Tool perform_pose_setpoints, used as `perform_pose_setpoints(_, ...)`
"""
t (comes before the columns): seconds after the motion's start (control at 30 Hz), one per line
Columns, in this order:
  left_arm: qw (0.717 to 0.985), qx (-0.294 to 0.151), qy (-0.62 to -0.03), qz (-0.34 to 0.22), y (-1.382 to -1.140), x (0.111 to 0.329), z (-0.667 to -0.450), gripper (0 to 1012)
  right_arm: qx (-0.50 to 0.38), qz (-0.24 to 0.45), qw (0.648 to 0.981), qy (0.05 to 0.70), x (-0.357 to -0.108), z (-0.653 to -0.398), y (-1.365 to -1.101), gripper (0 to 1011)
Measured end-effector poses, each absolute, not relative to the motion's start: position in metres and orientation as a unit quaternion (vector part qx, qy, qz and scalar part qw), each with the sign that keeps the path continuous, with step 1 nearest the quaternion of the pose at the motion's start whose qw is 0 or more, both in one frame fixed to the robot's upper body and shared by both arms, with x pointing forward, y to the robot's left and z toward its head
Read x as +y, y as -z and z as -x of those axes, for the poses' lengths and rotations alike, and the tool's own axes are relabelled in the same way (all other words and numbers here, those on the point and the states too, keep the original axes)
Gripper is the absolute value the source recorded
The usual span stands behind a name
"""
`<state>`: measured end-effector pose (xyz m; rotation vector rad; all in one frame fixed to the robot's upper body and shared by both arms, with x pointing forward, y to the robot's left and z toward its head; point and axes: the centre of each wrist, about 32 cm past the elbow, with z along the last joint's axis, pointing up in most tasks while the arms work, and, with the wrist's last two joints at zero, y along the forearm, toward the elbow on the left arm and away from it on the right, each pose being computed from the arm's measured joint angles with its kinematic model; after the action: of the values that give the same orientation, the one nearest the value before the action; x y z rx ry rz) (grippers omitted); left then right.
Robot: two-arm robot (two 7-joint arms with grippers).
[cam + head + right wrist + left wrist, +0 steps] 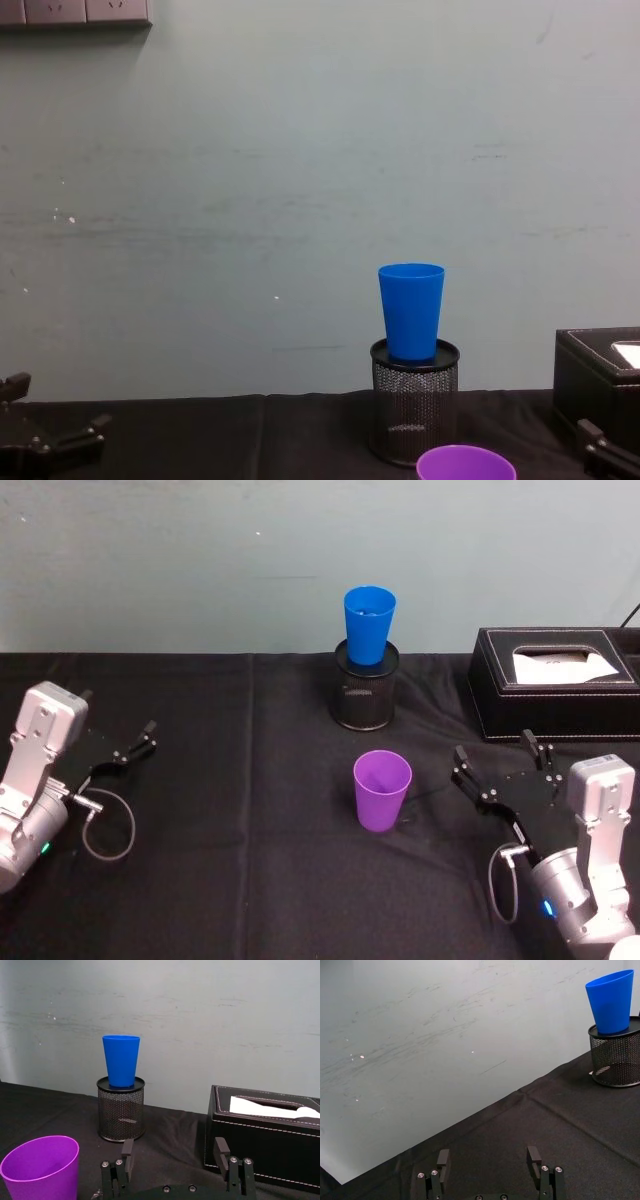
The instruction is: Pick up one cup with a gripper and tap it against the other cup.
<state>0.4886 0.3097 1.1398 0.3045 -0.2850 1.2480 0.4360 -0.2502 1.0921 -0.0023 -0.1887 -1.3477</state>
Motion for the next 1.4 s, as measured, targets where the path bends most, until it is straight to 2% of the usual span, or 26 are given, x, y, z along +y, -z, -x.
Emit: perform_pose_setpoints(1.4, 0.791, -0.132, -0.58, -0.141, -1.1398, 0.3097, -0.4886, 1000, -0.09, 0.001, 0.775, 0.625, -0.2499, -0.4368, -1.0935, 1003)
